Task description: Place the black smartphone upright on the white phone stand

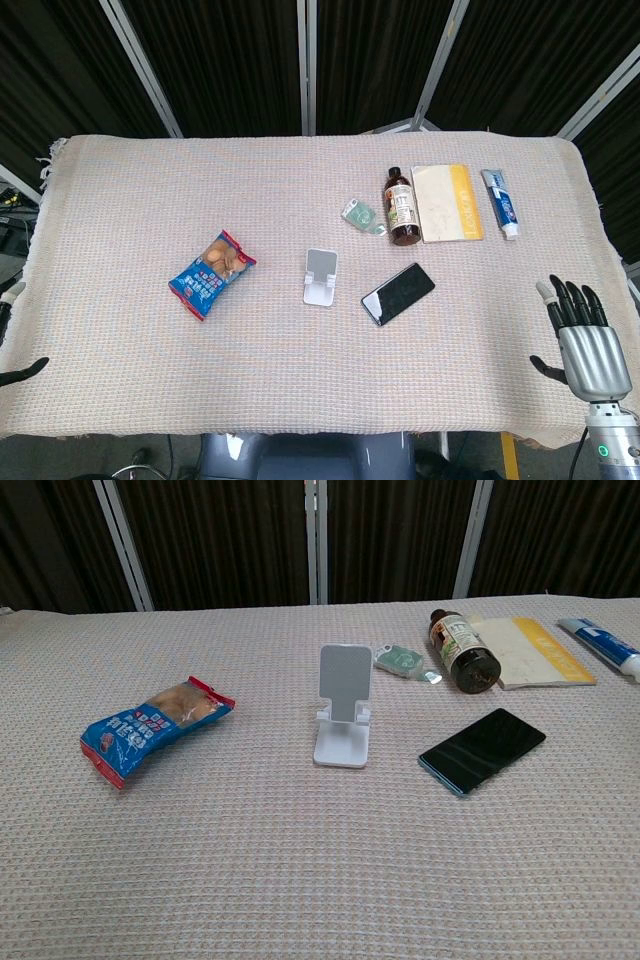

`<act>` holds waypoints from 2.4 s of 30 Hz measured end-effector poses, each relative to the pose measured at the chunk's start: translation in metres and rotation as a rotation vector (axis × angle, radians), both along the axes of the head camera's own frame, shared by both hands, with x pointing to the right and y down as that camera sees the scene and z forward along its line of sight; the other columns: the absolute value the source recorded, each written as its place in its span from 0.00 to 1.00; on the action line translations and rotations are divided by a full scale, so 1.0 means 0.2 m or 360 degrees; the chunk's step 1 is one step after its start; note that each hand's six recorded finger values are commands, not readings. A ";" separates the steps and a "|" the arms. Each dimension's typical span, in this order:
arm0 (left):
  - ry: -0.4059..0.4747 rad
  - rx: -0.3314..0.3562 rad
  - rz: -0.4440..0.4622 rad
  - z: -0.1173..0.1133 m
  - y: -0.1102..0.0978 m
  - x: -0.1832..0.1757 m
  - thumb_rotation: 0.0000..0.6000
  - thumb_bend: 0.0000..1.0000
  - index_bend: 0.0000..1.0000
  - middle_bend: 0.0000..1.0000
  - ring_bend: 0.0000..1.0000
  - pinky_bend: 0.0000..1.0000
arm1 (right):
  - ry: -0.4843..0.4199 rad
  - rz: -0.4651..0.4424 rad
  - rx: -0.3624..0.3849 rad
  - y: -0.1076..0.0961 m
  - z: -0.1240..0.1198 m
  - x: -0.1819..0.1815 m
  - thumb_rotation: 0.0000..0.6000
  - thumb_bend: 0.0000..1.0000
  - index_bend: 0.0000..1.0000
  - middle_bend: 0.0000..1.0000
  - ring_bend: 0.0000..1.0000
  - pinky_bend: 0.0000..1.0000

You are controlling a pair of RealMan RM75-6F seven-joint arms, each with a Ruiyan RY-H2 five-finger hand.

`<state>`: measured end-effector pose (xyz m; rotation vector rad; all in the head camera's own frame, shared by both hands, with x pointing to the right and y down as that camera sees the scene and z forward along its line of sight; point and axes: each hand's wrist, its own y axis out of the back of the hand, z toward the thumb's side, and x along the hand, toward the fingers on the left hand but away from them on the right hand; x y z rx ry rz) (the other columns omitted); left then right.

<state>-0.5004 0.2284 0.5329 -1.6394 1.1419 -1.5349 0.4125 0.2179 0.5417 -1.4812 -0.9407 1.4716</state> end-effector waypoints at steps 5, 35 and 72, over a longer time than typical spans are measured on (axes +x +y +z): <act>0.0001 -0.0006 -0.0008 0.00 0.00 -0.01 1.00 0.00 0.00 0.00 0.00 0.00 | -0.0001 -0.0006 -0.0031 0.00 0.02 0.00 1.00 0.00 0.00 0.00 0.00 0.00; -0.0122 -0.0063 -0.0078 0.11 -0.04 -0.03 1.00 0.00 0.00 0.00 0.00 0.00 | -0.0119 -0.1250 -0.0385 -0.49 0.73 -0.78 1.00 0.00 0.11 0.19 0.12 0.17; -0.0171 -0.0102 -0.0102 0.16 -0.05 -0.04 1.00 0.00 0.00 0.00 0.00 0.00 | 0.0248 -0.1657 -0.0117 -0.53 0.97 -0.87 1.00 0.06 0.47 0.51 0.41 0.31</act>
